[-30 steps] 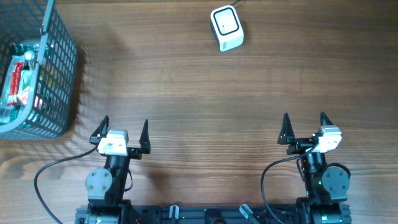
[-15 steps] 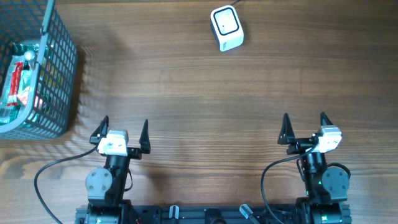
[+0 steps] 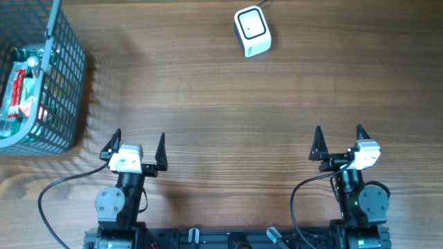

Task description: Scan the item barcode

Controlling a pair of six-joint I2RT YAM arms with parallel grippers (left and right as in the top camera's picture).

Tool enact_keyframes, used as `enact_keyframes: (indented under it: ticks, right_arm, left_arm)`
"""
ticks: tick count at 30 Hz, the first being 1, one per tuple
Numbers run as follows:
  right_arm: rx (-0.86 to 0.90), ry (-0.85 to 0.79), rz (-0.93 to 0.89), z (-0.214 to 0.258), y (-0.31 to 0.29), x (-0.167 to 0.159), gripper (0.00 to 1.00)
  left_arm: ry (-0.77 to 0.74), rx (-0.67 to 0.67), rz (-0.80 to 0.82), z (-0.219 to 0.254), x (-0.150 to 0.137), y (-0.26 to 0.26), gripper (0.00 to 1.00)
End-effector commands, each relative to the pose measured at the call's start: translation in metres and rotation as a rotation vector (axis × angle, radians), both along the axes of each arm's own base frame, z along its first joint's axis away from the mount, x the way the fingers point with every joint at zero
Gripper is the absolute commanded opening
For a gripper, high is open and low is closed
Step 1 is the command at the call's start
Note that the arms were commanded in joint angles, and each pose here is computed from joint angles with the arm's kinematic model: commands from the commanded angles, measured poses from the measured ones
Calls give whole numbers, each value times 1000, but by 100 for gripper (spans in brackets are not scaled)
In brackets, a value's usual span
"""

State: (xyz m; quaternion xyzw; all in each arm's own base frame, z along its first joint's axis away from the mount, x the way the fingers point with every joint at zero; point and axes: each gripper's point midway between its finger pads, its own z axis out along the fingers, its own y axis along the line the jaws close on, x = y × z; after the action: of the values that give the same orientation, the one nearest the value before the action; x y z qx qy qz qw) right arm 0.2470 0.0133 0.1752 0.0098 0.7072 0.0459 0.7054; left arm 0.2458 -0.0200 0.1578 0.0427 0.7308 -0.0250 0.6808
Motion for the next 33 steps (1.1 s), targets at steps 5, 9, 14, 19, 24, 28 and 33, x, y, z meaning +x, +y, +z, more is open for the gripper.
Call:
enact_keyframes:
  ticks: [5,9,14,19,24,28,33]
  right_arm:
    - [7,-4,-19,1,-4,0,100]
    - [7,-3,-19,1,-4,0,100]
    - [7,-4,-19,1,-4,0,100]
    - [7,-3,-19,1,-4,0,100]
    - [7,-3,-19,1,-4,0,100]
    - [7,-3,-19,1,-4,0,100]
    - [7,-3,-19,1,-4,0,100]
  left_arm:
    - [4,12,13,-2,0,3,100]
    - [4,13,13,-2,0,3,100]
    - [4,12,13,-2,0,3,100]
    - [-66,52,81,15,1,15,100]
    - [-231,28,-58,71,-8,-9,100]
    - [-287,-93,-81,133,-31,-11,100]
    - [-231,-141,-150,198,-69,-21,100]
